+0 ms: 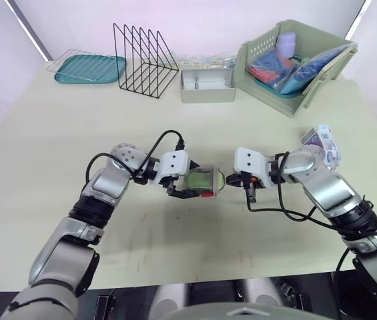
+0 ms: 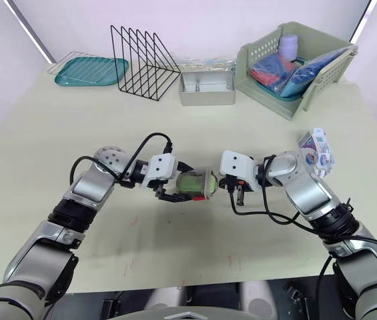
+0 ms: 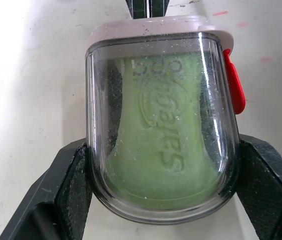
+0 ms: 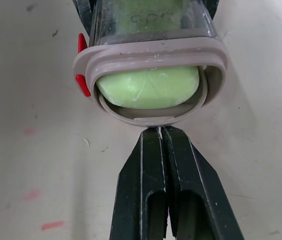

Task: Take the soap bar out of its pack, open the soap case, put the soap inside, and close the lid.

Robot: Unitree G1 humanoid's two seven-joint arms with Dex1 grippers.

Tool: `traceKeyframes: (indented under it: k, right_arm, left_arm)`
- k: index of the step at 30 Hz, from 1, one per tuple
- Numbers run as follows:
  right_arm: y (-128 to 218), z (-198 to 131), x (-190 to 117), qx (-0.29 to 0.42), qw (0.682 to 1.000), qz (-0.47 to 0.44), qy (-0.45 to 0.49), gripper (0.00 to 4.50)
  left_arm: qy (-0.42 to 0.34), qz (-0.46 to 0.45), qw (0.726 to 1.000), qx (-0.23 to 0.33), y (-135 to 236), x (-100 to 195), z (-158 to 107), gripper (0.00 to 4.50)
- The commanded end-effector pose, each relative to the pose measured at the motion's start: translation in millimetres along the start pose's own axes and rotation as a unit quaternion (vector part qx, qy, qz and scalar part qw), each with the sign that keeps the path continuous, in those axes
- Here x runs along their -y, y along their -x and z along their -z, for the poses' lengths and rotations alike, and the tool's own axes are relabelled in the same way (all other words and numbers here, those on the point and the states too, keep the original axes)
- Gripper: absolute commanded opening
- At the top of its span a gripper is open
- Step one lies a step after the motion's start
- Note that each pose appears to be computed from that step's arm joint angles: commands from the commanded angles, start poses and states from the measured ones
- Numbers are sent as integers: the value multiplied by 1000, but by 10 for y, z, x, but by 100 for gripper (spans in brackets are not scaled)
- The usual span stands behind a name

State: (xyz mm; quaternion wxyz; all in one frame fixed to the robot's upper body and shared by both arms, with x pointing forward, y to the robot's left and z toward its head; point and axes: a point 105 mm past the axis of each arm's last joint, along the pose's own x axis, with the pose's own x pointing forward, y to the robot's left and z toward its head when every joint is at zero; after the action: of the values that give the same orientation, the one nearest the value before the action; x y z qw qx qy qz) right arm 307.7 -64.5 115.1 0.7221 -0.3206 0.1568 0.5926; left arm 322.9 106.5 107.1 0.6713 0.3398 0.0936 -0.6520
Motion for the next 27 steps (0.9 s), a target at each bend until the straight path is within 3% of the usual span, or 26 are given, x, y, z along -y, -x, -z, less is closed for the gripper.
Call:
traceKeyframes:
  k: [1,4,7,10,14,20,23,27]
  right_arm:
    - [52,-80,36,8,1000,7,23,9]
    - [143,18,33,-2,1000,1,-9,9]
    - [252,68,41,1,999,-4,-43,94]
    - [401,145,54,6,995,-13,-100,225]
    - [575,176,-3,46,969,-47,-238,436]
    - [585,174,-109,90,891,-89,-436,444]
    - [541,61,-145,121,858,-114,-487,444]
    - [473,-40,-177,142,836,-126,-514,444]
  left_arm:
    - [-22,-15,1000,11,28,-58,-111,344]
    - [-26,-34,999,17,63,-115,-119,344]
    - [-25,-46,998,26,86,-144,-131,344]
    - [-28,-46,998,31,98,-124,-147,344]
    - [-38,-44,997,42,82,-75,-180,344]
    - [-58,-57,994,68,40,-88,-308,344]
    - [-66,-69,993,69,50,-107,-321,344]
    - [-70,-73,992,72,54,-98,-335,344]
